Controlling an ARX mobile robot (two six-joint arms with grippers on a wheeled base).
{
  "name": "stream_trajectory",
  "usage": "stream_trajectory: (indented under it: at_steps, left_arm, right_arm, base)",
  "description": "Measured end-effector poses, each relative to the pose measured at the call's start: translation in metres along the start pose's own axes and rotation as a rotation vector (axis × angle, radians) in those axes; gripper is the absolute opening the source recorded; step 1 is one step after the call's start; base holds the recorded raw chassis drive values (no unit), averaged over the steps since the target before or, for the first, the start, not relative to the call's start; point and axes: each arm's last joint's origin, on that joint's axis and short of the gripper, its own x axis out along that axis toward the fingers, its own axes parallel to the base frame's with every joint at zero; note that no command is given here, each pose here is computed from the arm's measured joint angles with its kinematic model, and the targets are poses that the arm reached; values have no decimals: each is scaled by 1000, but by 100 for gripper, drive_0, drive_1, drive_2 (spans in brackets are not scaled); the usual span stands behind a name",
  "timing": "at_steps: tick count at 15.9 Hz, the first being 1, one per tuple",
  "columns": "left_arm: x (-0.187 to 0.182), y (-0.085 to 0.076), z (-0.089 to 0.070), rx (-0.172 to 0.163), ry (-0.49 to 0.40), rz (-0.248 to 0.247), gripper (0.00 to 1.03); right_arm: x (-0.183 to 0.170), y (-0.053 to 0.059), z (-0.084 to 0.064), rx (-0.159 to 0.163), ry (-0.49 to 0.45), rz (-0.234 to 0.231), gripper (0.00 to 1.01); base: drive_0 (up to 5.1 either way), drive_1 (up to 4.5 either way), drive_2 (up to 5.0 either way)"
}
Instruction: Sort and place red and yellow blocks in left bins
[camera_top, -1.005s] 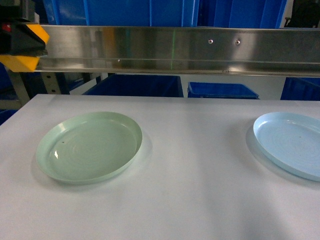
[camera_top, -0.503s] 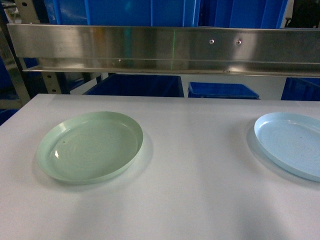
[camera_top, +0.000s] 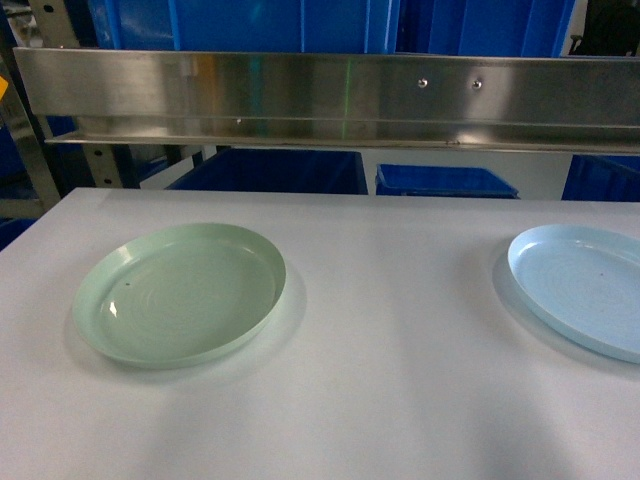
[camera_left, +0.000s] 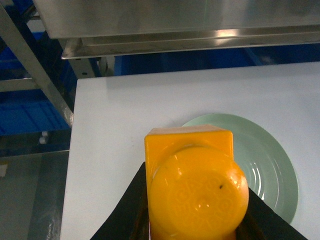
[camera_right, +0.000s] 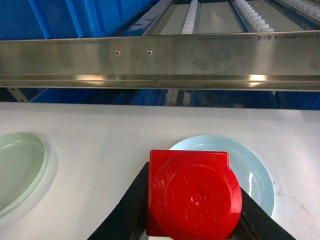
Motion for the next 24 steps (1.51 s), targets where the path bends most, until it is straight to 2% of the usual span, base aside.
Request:
stream_trajectory:
  at_steps: [2, 10, 15, 24]
  left_arm:
    - [0, -1, 2, 5, -24, -11, 28]
    - [1, -3, 2, 7, -20, -19, 28]
    - [1, -4, 2, 9, -20, -28, 28]
    - [1, -3, 2, 7, -22, -23, 28]
  right_arm:
    - [0, 0, 0, 0, 0, 0, 28]
    - [0, 0, 0, 0, 2, 0, 28]
    - [1, -1, -1, 2, 6, -6, 28]
    - [0, -1, 0, 2, 3, -2, 28]
  base:
    - [0, 0, 0]
    - [0, 0, 0]
    - [-388, -83, 462]
    - [-502, 243, 243]
